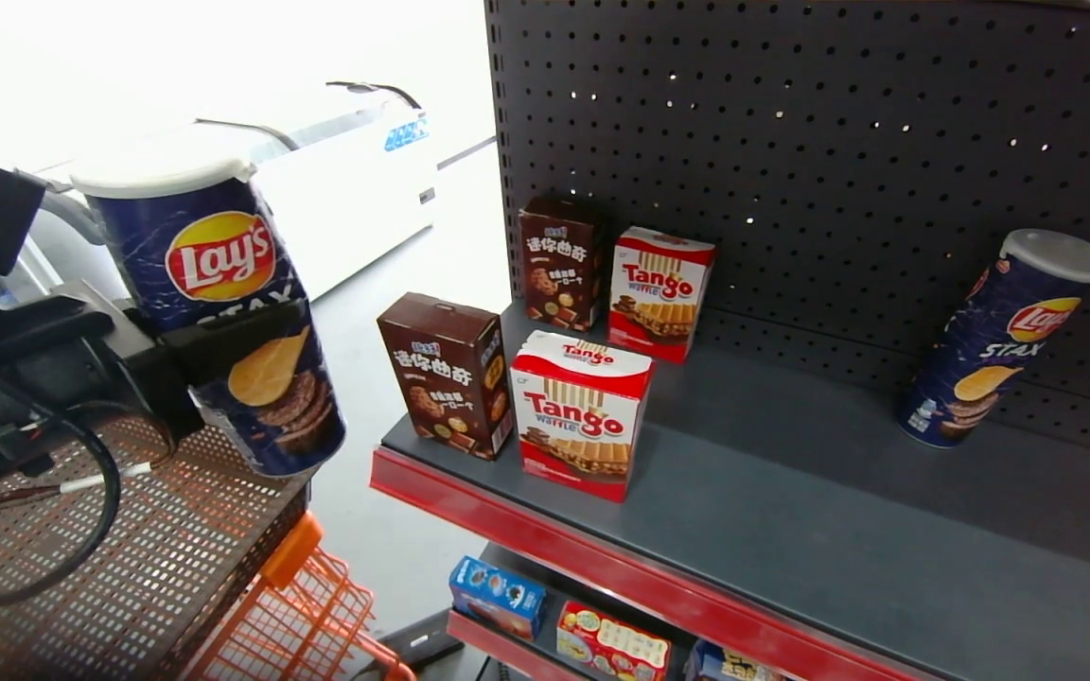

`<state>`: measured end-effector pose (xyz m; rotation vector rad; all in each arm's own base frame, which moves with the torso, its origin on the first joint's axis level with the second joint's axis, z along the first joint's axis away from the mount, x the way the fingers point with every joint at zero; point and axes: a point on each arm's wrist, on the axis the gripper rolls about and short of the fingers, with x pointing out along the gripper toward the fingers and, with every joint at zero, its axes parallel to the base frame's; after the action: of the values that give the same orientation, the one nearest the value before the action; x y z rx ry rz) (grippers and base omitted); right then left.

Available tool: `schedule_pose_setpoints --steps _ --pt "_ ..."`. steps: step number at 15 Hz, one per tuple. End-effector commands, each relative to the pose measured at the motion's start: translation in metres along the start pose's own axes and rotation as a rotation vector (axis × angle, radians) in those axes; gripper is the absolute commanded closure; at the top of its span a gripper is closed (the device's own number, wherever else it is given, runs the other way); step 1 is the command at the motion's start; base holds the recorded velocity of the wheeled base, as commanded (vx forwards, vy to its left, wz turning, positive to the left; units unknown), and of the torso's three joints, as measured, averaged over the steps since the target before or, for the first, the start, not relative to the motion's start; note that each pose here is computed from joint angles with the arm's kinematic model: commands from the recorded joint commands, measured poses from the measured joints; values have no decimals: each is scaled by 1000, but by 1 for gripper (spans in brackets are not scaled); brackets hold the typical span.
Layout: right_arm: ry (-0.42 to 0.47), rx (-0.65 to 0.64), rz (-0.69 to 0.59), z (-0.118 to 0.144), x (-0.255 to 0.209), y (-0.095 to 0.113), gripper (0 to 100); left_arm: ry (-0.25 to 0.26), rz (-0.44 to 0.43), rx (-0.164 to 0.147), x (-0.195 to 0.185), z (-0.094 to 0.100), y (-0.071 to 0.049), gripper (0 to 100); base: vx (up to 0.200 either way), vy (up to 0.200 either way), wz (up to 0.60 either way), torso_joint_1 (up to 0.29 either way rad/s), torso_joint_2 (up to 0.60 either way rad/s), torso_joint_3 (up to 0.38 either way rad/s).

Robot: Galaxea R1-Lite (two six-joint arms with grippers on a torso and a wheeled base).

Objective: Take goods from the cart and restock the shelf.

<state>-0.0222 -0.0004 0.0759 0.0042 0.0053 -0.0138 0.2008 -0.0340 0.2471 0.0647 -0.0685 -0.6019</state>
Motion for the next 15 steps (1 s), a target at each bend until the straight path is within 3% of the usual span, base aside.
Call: schedule_pose_setpoints --steps 1,5,8,15 --pt "1 0 0 0 0 0 0 8 -87 -10 2 -4 -11 100 0 0 0 0 0 0" --pt "-1 0 0 0 0 0 0 61 -196 -44 -2 -6 -25 100 0 0 0 0 0 0" --pt "-1 0 0 0 0 0 0 51 -315 -46 4 -2 -45 100 0 0 0 0 0 0" --pt "-1 0 0 0 0 0 0 42 -407 -49 5 -2 -54 100 0 0 -600 5 2 1"
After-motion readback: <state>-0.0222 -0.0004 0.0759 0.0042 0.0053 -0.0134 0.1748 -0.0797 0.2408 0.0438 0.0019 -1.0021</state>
